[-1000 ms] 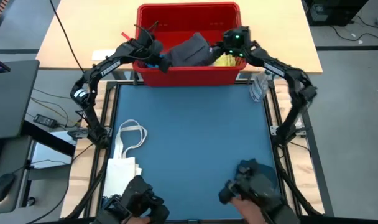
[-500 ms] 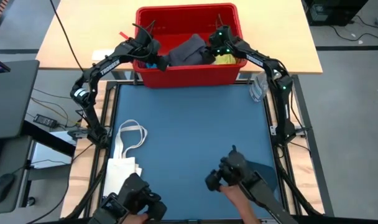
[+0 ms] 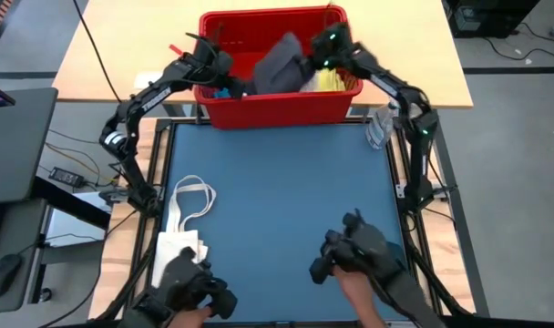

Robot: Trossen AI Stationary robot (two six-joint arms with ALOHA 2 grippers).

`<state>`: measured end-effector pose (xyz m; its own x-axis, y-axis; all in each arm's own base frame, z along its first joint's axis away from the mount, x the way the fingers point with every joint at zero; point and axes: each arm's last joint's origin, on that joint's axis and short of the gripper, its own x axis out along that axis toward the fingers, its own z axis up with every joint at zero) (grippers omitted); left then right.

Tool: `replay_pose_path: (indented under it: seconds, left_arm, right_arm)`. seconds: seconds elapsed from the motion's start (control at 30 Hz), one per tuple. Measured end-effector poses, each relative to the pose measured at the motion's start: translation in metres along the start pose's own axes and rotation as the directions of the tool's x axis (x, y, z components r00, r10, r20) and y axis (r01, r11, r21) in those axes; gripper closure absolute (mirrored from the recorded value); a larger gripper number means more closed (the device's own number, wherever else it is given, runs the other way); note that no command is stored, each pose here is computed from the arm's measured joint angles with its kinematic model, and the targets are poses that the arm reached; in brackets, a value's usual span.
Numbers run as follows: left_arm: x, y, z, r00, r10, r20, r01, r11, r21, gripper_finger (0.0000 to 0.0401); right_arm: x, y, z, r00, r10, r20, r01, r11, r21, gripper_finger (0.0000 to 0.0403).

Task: Fold Laundry from Bin
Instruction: Remove the gray shorts from the bin

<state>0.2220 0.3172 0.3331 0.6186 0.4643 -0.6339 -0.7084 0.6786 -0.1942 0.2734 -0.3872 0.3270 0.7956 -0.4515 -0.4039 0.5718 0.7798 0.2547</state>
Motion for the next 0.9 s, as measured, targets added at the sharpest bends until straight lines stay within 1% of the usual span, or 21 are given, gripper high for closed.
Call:
replay_pose_path:
  seconds: [0.1, 0.2, 0.3, 0.4, 0.47, 0.53, 0.6, 0.7, 0.8, 0.9]
  left_arm:
    - [-0.025, 0.004, 0.011, 0.994, 0.02, 0.107, -0.021, 1.0, 0.008, 0.0257]
    - [-0.059, 0.005, 0.022, 0.973, 0.039, 0.226, -0.045, 0.999, 0.021, 0.0257]
    - [-0.097, -0.006, 0.031, 0.935, 0.005, 0.354, -0.028, 0.998, 0.062, 0.0257]
    - [-0.126, -0.018, 0.033, 0.907, -0.063, 0.417, 0.016, 0.993, 0.113, 0.0257]
    - [-0.141, -0.027, 0.032, 0.892, -0.133, 0.431, 0.073, 0.985, 0.153, 0.0257]
    - [-0.156, -0.038, 0.028, 0.879, -0.208, 0.429, 0.137, 0.972, 0.19, 0.0257]
    - [-0.168, -0.048, 0.022, 0.876, -0.26, 0.405, 0.186, 0.959, 0.214, 0.0257]
    - [-0.183, -0.063, 0.011, 0.885, -0.297, 0.359, 0.221, 0.945, 0.24, 0.0257]
    - [-0.194, -0.075, 0.0, 0.892, -0.327, 0.312, 0.241, 0.928, 0.285, 0.0257]
    - [-0.199, -0.086, -0.007, 0.892, -0.363, 0.269, 0.28, 0.911, 0.302, 0.0257]
  right_arm:
    - [-0.044, 0.027, 0.035, 0.99, 0.008, 0.14, 0.003, 0.997, -0.08, 0.0385]
    - [-0.086, 0.06, 0.058, 0.97, 0.058, 0.234, -0.026, 0.99, -0.14, 0.0385]
    - [-0.121, 0.1, 0.068, 0.952, 0.174, 0.251, -0.125, 0.972, -0.199, 0.0385]
    - [-0.148, 0.141, 0.065, 0.948, 0.251, 0.195, -0.209, 0.954, -0.215, 0.0385]
    - [-0.162, 0.169, 0.056, 0.948, 0.292, 0.126, -0.264, 0.944, -0.197, 0.0385]
    - [-0.173, 0.198, 0.044, 0.952, 0.303, 0.051, -0.29, 0.942, -0.171, 0.0385]
    - [-0.185, 0.227, 0.029, 0.961, 0.274, -0.016, -0.273, 0.949, -0.159, 0.0385]
    - [-0.202, 0.269, 0.005, 0.969, 0.218, -0.115, -0.233, 0.961, -0.148, 0.0385]
    - [-0.209, 0.304, -0.032, 0.963, 0.151, -0.222, -0.185, 0.972, -0.143, 0.0385]
    - [-0.203, 0.334, -0.082, 0.946, 0.088, -0.311, -0.131, 0.984, -0.12, 0.0385]
